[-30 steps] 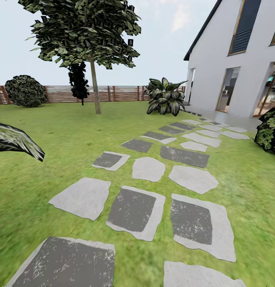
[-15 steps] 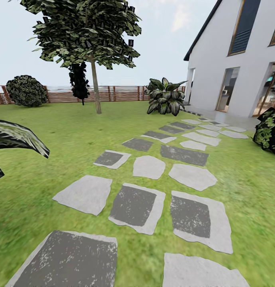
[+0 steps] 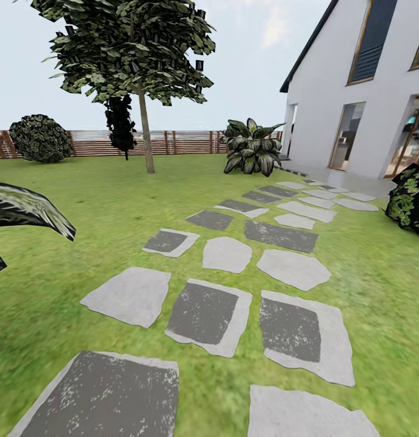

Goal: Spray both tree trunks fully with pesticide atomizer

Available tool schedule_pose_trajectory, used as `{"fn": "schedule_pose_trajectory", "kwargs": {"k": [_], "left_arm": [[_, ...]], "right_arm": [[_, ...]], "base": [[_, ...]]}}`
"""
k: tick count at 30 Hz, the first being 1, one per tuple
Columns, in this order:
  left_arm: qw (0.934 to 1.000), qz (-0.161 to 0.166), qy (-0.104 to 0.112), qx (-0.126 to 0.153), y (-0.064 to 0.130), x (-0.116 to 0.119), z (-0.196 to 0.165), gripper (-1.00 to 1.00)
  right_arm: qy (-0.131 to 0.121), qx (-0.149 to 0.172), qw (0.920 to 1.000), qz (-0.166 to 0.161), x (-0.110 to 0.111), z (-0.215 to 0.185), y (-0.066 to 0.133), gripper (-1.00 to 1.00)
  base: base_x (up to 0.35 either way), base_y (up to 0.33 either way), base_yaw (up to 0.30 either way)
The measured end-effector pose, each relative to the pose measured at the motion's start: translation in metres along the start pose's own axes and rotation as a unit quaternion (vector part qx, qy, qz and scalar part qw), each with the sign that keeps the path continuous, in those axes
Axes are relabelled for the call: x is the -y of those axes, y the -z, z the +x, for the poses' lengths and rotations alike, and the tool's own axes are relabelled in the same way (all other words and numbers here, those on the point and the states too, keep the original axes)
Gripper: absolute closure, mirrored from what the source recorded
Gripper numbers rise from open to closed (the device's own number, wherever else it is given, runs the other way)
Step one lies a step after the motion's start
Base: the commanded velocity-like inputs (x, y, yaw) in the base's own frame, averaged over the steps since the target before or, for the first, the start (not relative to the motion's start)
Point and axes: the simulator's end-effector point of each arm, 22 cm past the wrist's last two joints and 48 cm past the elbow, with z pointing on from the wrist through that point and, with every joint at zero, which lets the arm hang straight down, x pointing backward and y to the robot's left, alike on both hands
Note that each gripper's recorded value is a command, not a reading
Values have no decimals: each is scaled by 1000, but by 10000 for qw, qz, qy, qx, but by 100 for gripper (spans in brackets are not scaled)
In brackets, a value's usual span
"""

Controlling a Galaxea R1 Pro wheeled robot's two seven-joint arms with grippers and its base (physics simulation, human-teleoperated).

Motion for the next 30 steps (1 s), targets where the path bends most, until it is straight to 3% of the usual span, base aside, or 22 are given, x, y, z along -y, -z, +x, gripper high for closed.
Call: {"fn": "schedule_pose_trajectory", "kwargs": {"k": [1,2,3,6,7,8,10,11,14,18,22,30], "left_arm": [[10000,0,0,1,0,0,0,-100],[10000,6,-1,8,0,1,-1,-100],[10000,10,-2,11,0,1,-1,-100],[10000,20,-4,21,0,2,-1,-100],[9979,100,3,643,-1,11,-42,-100],[9965,132,10,824,-1,14,-56,-100],[9930,209,1,1164,1,22,-86,-100],[9884,306,-51,1486,4,32,-117,-100],[9824,428,-174,1810,10,45,-152,-100],[9789,498,-318,1956,13,55,-173,-100],[9793,505,-372,1927,12,56,-171,-100],[9743,537,-356,2160,9,64,-203,-100]], "right_arm": [[85,127,9995,283,39,-10,-22,-100],[-42,26,9962,871,99,-7,-42,-100],[-97,-7,9924,1230,140,-8,-54,-100],[-284,-189,9813,1894,214,0,-68,-100],[-489,-398,9690,2389,268,13,-71,-100],[-464,-342,9669,2487,283,7,-74,-100],[-482,-356,9660,2514,286,7,-73,-100],[-493,-358,9654,2536,289,7,-74,-100],[-505,-363,9649,2552,290,7,-74,-100],[-515,-372,9647,2556,290,8,-73,-100],[-523,-384,9650,2542,288,9,-73,-100],[-562,-487,9685,2377,261,20,-68,-100]], "base": [[0,0,0],[0,0,0],[0,0,0],[0,0,0],[0,0,0],[0,0,0],[0,0,0],[0,0,0],[0,0,0],[0,0,0],[0,0,0],[0,0,0]]}}
